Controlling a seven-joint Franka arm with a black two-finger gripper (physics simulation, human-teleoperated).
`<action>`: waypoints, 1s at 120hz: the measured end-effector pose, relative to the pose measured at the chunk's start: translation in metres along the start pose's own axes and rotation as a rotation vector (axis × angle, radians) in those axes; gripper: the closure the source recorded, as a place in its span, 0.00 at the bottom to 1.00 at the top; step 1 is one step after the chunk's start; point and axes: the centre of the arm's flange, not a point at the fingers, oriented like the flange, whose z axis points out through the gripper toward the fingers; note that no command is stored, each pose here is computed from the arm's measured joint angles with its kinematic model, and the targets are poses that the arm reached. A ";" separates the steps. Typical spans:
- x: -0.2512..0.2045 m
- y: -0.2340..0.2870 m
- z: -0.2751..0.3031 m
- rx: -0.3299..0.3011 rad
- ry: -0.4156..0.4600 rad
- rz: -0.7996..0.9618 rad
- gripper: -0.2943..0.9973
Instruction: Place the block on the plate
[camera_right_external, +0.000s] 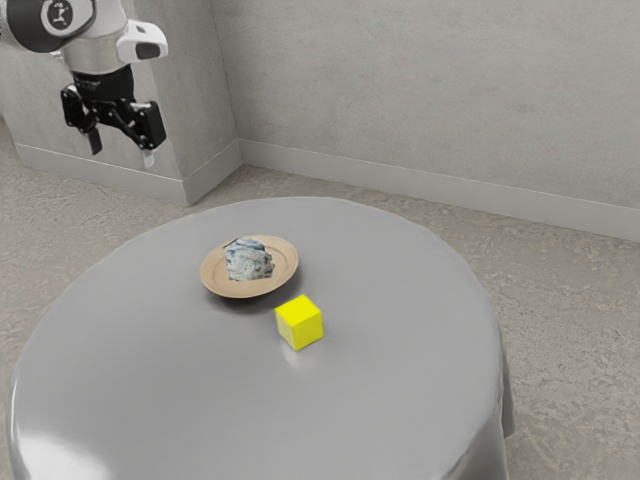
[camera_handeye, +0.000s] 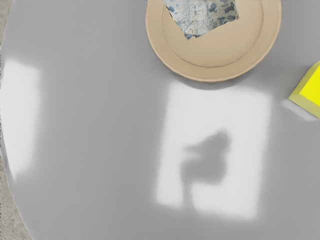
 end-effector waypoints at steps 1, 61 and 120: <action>0.000 0.000 0.000 0.001 0.000 -0.001 0.23; 0.023 0.069 0.113 -0.004 -0.190 0.030 0.23; 0.017 0.200 0.238 -0.113 -0.224 0.248 0.23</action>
